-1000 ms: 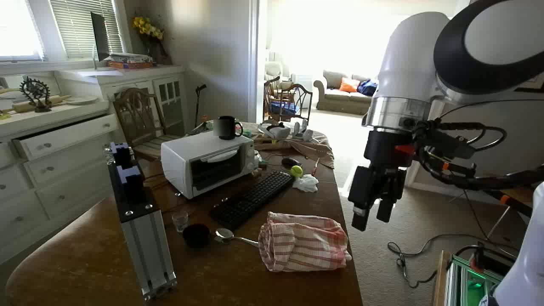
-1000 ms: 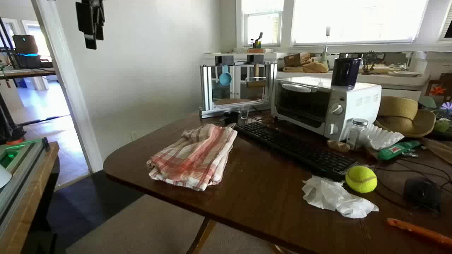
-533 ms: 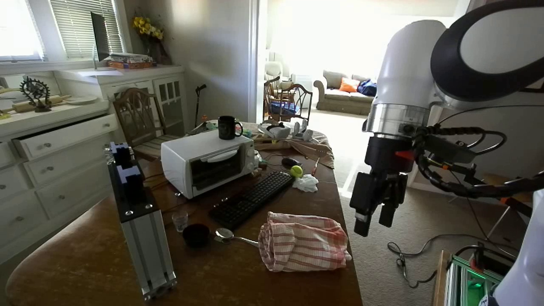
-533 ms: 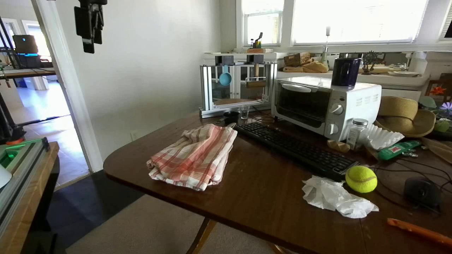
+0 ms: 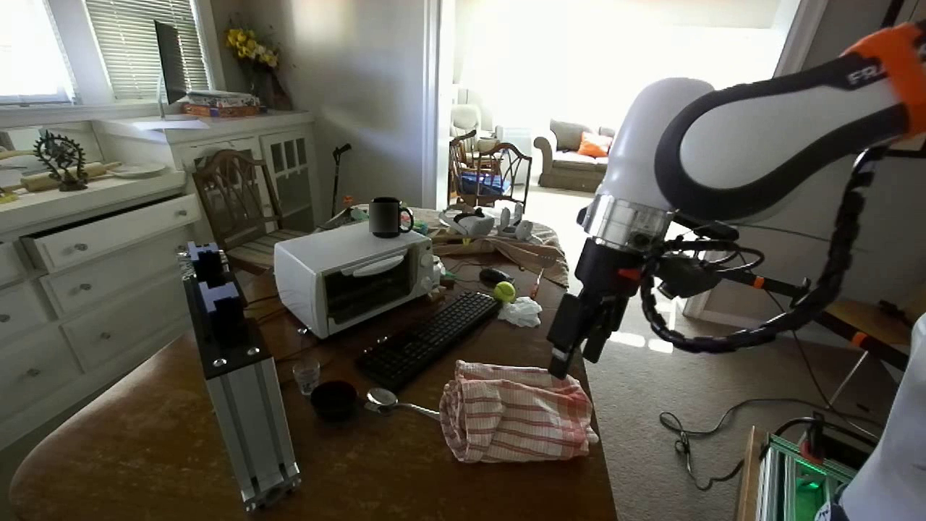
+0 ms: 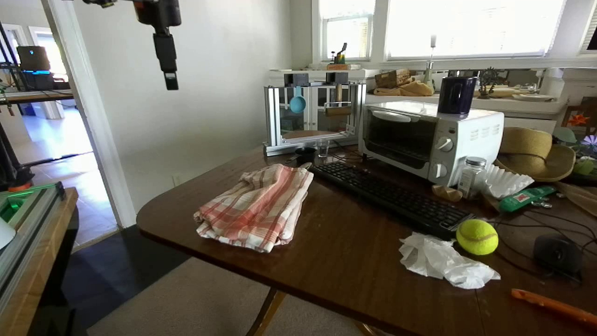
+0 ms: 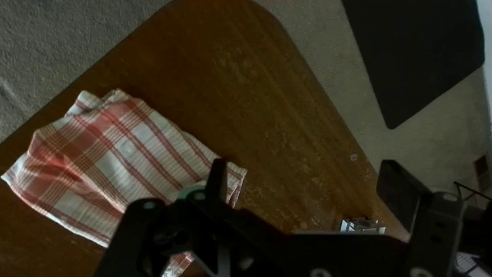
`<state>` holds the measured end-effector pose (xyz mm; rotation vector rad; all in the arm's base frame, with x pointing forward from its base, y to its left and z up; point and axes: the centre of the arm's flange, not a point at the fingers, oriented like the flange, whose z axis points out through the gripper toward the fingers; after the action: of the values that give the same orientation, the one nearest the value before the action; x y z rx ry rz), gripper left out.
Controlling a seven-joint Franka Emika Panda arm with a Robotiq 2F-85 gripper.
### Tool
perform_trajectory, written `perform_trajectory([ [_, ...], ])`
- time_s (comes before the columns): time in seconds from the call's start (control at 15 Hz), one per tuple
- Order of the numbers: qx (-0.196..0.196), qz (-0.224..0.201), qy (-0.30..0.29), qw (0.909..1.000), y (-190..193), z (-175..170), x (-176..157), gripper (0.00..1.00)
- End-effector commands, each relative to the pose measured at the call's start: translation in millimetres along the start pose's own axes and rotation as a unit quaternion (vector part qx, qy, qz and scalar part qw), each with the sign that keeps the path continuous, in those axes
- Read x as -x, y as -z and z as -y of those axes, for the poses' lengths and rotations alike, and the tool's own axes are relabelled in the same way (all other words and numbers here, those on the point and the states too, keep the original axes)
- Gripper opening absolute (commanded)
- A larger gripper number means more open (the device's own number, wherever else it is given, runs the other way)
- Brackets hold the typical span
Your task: Move the towel to the right then unfold it.
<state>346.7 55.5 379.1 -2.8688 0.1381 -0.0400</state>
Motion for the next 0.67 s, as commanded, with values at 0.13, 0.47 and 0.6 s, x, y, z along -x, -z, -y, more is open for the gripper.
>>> perform_trajectory([
  [0.13, 0.075, -0.015, 0.108, 0.9912, -77, -40, -66, 0.73],
  [0.47, 0.142, -0.040, 0.176, 0.9732, -121, -57, -96, 0.34],
  [0.6, 0.161, -0.059, 0.195, 0.9655, -135, -64, -105, 0.18],
])
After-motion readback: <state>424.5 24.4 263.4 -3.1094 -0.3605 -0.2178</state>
